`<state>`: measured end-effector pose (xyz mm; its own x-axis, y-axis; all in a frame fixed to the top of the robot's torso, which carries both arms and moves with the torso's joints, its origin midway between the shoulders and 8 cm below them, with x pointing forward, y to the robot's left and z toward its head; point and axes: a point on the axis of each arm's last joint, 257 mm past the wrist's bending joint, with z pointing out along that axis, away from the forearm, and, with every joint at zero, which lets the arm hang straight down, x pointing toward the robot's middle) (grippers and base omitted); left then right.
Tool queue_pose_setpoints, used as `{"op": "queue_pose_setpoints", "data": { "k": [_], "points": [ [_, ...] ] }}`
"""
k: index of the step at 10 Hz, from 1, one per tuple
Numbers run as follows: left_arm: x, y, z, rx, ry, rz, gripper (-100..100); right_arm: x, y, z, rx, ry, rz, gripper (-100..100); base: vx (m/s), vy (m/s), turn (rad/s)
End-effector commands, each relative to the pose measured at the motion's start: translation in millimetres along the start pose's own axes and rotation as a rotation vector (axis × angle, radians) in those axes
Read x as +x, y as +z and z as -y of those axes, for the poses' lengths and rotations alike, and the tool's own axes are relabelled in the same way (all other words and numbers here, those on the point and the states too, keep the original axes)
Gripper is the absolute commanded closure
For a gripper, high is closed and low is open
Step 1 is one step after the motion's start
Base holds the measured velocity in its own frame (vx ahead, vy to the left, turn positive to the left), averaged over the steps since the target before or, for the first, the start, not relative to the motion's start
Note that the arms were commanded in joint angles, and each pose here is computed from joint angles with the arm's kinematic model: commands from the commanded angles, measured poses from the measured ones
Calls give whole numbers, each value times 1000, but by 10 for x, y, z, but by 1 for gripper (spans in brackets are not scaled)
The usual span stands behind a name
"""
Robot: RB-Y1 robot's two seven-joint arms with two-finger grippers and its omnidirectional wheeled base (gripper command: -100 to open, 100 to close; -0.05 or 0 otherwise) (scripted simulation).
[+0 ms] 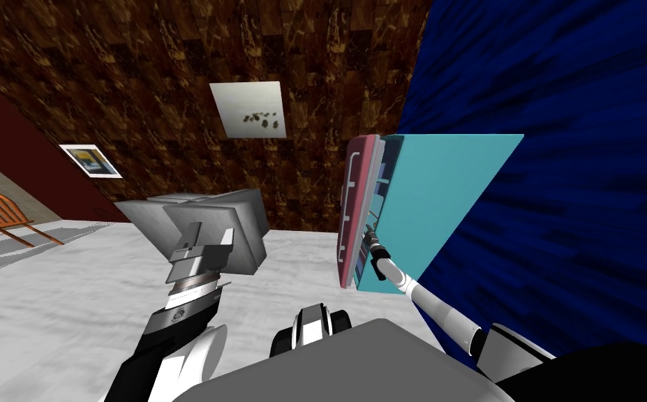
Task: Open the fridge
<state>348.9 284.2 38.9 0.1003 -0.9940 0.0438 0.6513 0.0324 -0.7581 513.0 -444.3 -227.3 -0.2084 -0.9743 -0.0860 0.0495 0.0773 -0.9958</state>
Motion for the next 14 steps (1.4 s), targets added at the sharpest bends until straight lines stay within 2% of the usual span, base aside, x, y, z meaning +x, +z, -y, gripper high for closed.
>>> {"op": "queue_pose_setpoints", "data": {
  "k": [1, 2, 6, 7, 8, 9, 10, 11, 12, 13, 14],
  "points": [
    [0, 0, 0, 0, 0, 0, 0, 4, 116, 232, 46, -4, -3, -100, 2, -8, 1],
    [0, 0, 0, 0, 0, 0, 0, 52, 151, 315, 67, -59, -4, -100, -10, 32, 46],
    [0, 0, 0, 0, 0, 0, 0, 52, 151, 315, 67, -59, -4, -100, -2, 16, 5],
    [0, 0, 0, 0, 0, 0, 0, 45, 38, 18, 7, -64, 5, -100, -25, -3, -28],
    [0, 0, 0, 0, 0, 0, 0, 51, 27, -3, 4, -60, 5, -100, -26, 7, -26],
    [0, 0, 0, 0, 0, 0, 0, 45, 23, -5, 4, -60, 6, 100, -18, 8, -9],
    [0, 0, 0, 0, 0, 0, 0, 178, 46, 3, 4, -64, -24, 100, 62, 122, -50],
    [0, -1, -1, 0, 0, 0, 0, 178, 46, 3, 4, -64, -24, 100, 86, 195, -67],
    [0, 0, 0, 0, 0, 0, 0, 310, 74, 29, 8, -67, -54, 100, 109, 267, -46],
    [0, 0, 0, 0, 0, 0, 0, 310, 74, 29, 8, -67, -54, 100, 97, 254, -25],
    [0, 0, 0, 0, 0, 0, 0, 443, 97, 55, 12, -70, -83, 100, 122, 295, -28]
  ]
}}
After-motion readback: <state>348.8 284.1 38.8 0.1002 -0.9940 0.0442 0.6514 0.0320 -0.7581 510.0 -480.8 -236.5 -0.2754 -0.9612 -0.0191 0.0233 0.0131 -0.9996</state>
